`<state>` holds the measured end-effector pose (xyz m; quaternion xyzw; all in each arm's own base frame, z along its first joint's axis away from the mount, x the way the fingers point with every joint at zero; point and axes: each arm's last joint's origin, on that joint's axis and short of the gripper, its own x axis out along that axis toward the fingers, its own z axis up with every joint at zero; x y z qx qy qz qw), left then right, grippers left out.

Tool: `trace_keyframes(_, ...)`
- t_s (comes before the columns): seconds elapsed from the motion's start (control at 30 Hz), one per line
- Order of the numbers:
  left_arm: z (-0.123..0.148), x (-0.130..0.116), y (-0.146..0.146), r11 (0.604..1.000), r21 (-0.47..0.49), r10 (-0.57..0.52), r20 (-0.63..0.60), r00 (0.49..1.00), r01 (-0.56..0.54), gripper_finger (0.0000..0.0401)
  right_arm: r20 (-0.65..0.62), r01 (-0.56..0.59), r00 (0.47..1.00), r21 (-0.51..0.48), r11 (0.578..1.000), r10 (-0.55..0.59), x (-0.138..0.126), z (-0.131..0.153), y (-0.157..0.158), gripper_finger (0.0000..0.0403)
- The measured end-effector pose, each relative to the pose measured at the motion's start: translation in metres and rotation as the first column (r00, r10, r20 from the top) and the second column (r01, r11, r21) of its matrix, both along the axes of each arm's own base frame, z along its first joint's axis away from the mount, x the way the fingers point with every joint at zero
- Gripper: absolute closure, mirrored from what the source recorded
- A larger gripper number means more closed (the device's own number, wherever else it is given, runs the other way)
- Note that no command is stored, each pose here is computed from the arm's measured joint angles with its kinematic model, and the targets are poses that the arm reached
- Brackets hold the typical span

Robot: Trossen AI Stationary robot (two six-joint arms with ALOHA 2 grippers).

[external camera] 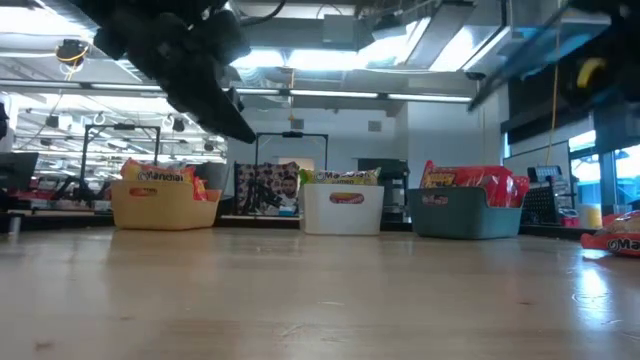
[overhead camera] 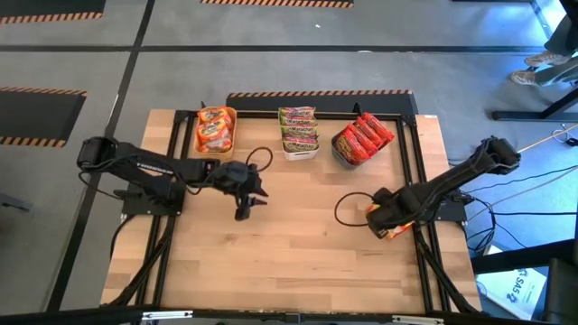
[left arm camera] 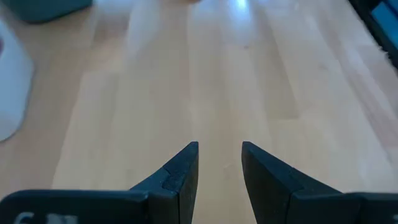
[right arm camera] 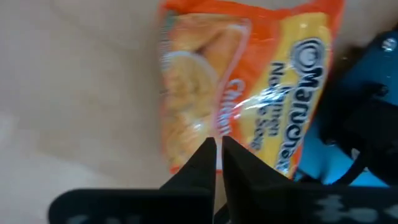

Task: Sort Maruchan noodles
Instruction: Put the orange noodle pack into the yellow bin

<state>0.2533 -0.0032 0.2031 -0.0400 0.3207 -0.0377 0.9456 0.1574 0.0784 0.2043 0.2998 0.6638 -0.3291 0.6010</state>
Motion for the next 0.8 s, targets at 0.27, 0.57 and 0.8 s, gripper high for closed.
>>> trace_keyframes(0.27,-0.003,-0.002,-0.012,0.999,-0.017,-0.033,0.007,0.999,0.033,0.0284,0.105,-0.057,0.993,0.015,0.998,0.055,0.004,-0.034,-0.001,0.0401)
trace_keyframes(0.57,0.001,0.001,-0.013,1.0,-0.002,-0.009,0.059,0.998,0.009,0.0284,0.195,-0.292,0.931,-0.106,0.95,0.308,0.032,-0.052,0.005,0.0402)
trace_keyframes(0.8,0.004,0.004,-0.012,1.0,0.012,0.015,0.098,0.995,-0.016,0.0284,-0.002,-0.27,0.962,-0.156,0.95,0.273,0.028,-0.012,0.003,0.0402)
